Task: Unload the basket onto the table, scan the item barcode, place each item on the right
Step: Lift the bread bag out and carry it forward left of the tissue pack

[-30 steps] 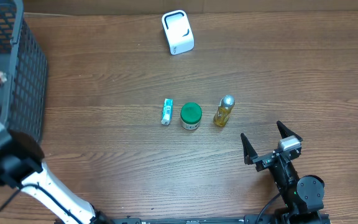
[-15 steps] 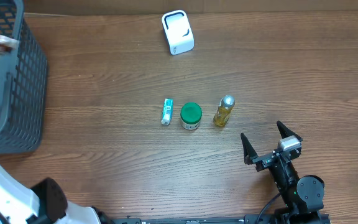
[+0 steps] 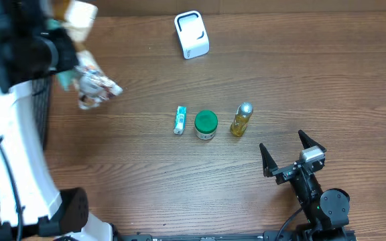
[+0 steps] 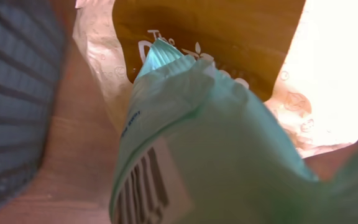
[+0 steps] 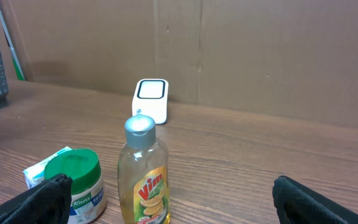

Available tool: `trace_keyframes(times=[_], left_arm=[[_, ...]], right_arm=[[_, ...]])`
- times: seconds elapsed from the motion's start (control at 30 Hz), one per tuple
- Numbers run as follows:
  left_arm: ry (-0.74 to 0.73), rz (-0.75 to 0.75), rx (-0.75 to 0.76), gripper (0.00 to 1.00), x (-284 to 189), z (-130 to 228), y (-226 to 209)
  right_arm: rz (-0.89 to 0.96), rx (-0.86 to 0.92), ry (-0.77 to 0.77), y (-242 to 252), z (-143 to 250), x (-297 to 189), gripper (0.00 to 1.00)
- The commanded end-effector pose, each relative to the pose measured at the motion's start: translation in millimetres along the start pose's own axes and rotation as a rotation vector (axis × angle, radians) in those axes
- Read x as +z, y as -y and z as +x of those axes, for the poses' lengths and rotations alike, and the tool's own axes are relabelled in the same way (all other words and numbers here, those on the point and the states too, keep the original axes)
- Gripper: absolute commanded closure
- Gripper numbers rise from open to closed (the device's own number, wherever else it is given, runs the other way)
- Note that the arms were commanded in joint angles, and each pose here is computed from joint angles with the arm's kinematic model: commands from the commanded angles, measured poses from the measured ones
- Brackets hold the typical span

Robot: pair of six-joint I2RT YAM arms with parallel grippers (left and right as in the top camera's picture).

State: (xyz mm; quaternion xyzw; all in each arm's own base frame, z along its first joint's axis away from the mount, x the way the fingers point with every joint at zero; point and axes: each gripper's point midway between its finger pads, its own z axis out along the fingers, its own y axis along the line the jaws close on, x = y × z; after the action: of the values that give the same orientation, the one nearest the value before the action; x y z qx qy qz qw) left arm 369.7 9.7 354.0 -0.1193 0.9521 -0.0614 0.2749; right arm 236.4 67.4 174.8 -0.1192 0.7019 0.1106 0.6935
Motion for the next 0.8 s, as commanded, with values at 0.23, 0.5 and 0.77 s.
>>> trace_keyframes(times=[0.23, 0.5, 0.77], left_arm=[[-0.333, -0.264, 0.224, 0.85, 111, 71, 10], [-0.408, -0.493, 0.352, 0.85, 173, 104, -11], [-0.409, -0.604, 0.42, 0.85, 228, 120, -32]], right_arm=[[0.013, -0.003, 0.0, 2, 2, 0, 0.0], [0.013, -0.003, 0.0, 2, 2, 0, 0.0], [0.013, -0.003, 0.0, 2, 2, 0, 0.0]])
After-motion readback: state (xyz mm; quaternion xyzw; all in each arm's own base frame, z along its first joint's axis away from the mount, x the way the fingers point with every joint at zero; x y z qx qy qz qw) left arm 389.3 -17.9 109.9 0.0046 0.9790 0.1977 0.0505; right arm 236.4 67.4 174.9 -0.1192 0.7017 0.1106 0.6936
